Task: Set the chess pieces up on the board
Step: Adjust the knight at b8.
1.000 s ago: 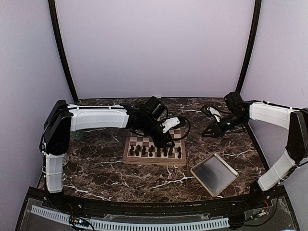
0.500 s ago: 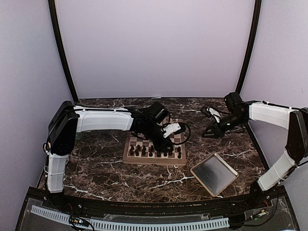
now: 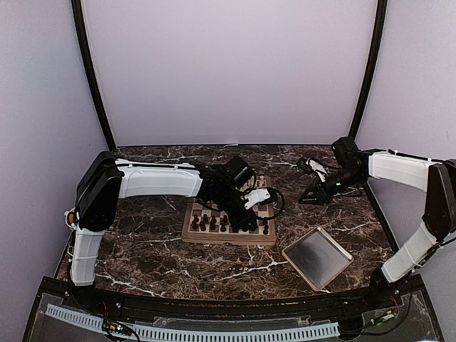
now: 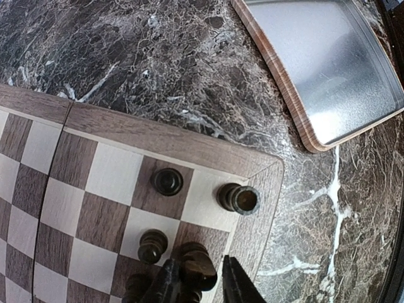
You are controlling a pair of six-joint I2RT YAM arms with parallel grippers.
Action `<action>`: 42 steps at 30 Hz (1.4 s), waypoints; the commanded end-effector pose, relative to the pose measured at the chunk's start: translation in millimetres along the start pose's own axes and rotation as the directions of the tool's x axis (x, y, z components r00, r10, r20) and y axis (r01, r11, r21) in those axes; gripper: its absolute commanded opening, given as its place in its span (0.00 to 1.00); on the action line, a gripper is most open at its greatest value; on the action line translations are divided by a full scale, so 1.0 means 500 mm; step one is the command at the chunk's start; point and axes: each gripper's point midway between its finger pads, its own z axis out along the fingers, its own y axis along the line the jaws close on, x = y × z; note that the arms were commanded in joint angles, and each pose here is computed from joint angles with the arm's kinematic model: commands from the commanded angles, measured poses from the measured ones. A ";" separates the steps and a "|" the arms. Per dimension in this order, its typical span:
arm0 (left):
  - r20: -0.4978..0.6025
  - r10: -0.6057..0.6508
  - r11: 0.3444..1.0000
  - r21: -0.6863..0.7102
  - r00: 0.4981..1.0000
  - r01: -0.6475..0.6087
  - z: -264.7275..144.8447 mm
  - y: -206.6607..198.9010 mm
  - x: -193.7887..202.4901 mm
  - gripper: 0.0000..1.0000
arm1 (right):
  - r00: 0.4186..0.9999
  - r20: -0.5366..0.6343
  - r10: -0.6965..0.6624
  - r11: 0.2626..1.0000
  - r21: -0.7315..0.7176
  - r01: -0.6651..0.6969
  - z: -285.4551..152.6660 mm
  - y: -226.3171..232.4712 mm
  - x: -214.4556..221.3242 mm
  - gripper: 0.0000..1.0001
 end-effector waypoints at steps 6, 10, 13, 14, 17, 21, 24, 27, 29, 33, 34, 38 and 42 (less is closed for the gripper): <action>0.015 0.030 0.999 0.021 0.999 -0.031 -0.009 -0.021 -0.026 0.24 | 1.000 0.000 0.003 1.000 -0.021 -0.003 0.005 0.001 0.003 0.31; 0.006 0.031 0.999 0.019 0.999 -0.031 -0.006 -0.021 -0.022 0.24 | 1.000 -0.003 0.006 1.000 -0.023 -0.006 0.006 0.001 0.003 0.31; 0.002 0.029 0.999 0.018 1.000 -0.029 -0.007 -0.021 -0.021 0.23 | 1.000 -0.004 0.006 1.000 -0.025 -0.006 0.007 0.001 0.004 0.31; 0.001 0.028 0.999 0.018 1.000 -0.028 -0.007 -0.021 -0.021 0.23 | 1.000 -0.004 0.006 1.000 -0.025 -0.007 0.007 0.001 0.004 0.31; -0.002 0.024 1.000 0.012 1.000 -0.024 -0.009 -0.019 -0.021 0.24 | 1.000 -0.004 0.008 1.000 -0.027 -0.008 0.007 0.001 0.003 0.31; 0.003 0.018 1.000 -0.003 1.000 -0.018 -0.011 -0.014 -0.026 0.27 | 1.000 -0.005 0.008 1.000 -0.026 -0.008 0.006 0.001 0.003 0.31; 0.009 0.016 1.000 -0.009 1.000 -0.016 -0.015 -0.011 -0.032 0.30 | 1.000 -0.003 0.010 1.000 -0.022 -0.010 0.004 0.001 0.001 0.31; 0.022 0.019 1.000 -0.011 1.000 -0.019 -0.026 -0.012 -0.044 0.32 | 1.000 0.004 0.007 1.000 -0.022 -0.007 -0.006 0.006 -0.007 0.31; 0.040 0.026 1.000 -0.007 0.999 -0.026 -0.040 -0.015 -0.057 0.33 | 1.000 0.012 0.001 1.000 -0.014 -0.001 -0.018 0.008 -0.020 0.32; 0.076 0.055 0.998 -0.007 0.996 -0.054 -0.079 -0.025 -0.078 0.35 | 0.998 0.030 -0.046 0.999 0.015 0.046 -0.063 0.014 -0.066 0.32; 0.086 0.065 0.998 -0.013 0.994 -0.064 -0.092 -0.026 -0.084 0.35 | 0.998 0.031 -0.059 0.998 0.031 0.059 -0.076 0.014 -0.078 0.32; 0.115 0.102 0.994 -0.062 0.988 -0.095 -0.148 -0.023 -0.103 0.37 | 0.993 0.056 -0.105 0.989 0.113 0.098 -0.142 0.014 -0.134 0.34; 0.152 0.121 0.984 -0.145 0.981 -0.099 -0.218 -0.005 -0.120 0.37 | 0.984 0.105 -0.141 0.971 0.211 0.117 -0.206 0.012 -0.191 0.39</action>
